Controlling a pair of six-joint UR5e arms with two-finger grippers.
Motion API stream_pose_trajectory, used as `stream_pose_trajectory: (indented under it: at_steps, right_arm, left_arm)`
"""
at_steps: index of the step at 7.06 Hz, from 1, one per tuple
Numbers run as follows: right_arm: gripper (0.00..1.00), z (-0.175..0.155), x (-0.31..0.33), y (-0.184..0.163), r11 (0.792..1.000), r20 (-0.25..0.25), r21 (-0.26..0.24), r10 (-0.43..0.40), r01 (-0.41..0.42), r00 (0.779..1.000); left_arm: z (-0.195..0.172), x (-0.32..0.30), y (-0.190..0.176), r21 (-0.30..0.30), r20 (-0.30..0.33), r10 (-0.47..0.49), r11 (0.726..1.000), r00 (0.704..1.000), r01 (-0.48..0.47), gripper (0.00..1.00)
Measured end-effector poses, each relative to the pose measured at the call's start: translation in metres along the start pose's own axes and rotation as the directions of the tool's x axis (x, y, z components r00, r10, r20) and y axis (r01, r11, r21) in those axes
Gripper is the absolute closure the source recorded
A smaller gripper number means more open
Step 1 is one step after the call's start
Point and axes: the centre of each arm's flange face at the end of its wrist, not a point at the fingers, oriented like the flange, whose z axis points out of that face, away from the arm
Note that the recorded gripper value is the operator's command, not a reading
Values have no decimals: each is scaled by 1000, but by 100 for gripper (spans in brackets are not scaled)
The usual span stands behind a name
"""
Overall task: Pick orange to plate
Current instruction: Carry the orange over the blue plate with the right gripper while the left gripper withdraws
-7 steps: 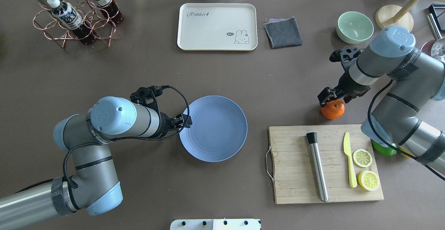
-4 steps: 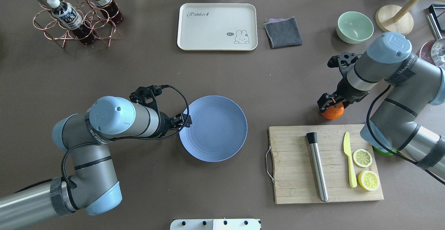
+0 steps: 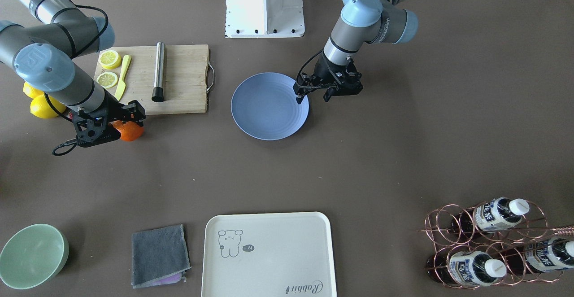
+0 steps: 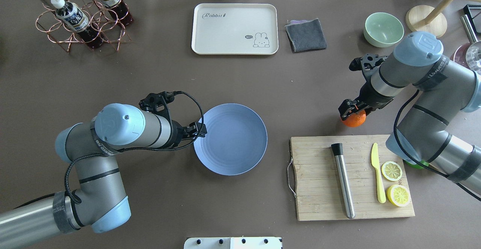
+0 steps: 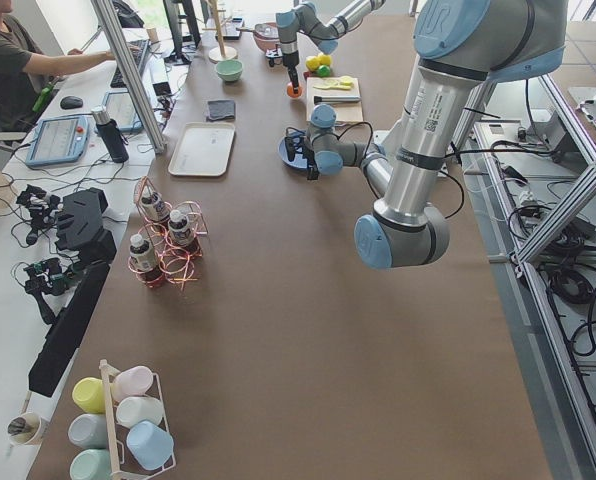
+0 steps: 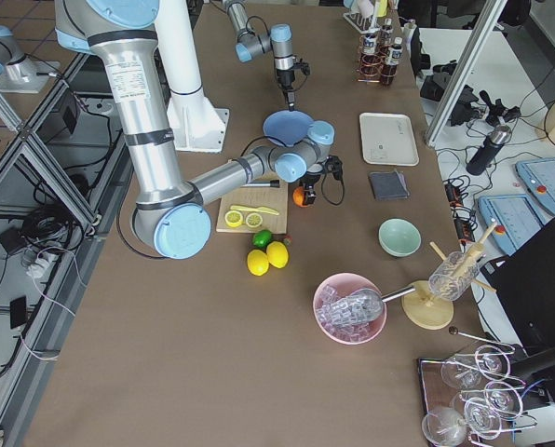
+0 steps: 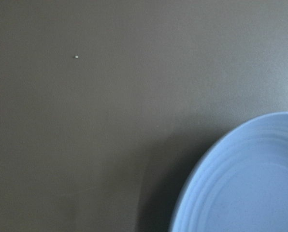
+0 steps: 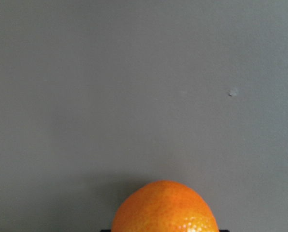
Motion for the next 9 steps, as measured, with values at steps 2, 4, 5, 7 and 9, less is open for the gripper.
stream_pose_trajectory:
  at_steps: [2, 4, 5, 7, 9]
  right_arm:
    - [100, -21, -97, -17, 995, 70, 41, 91, -94, 993]
    - [100, -18, -210, -6, 982, 115, 70, 167, -176, 979]
    - [100, -11, -269, 4, 973, 136, 80, 203, -215, 970]
    - [100, 11, -340, 9, 963, 135, 92, 239, -253, 961]
    - [100, 29, -358, 12, 963, 115, 93, 242, -253, 963]
  left_arm:
    - [-22, -25, -16, 1, 1, 7, 1000, 1000, -7, 4]
    - [-41, -64, -51, 10, 34, 72, 997, 997, -73, 4]
    - [-50, -88, -71, 15, 57, 105, 994, 993, -106, 4]
    - [-62, -128, -97, 11, 79, 144, 989, 986, -145, 4]
    - [-67, -149, -104, 12, 88, 158, 987, 984, -159, 3]
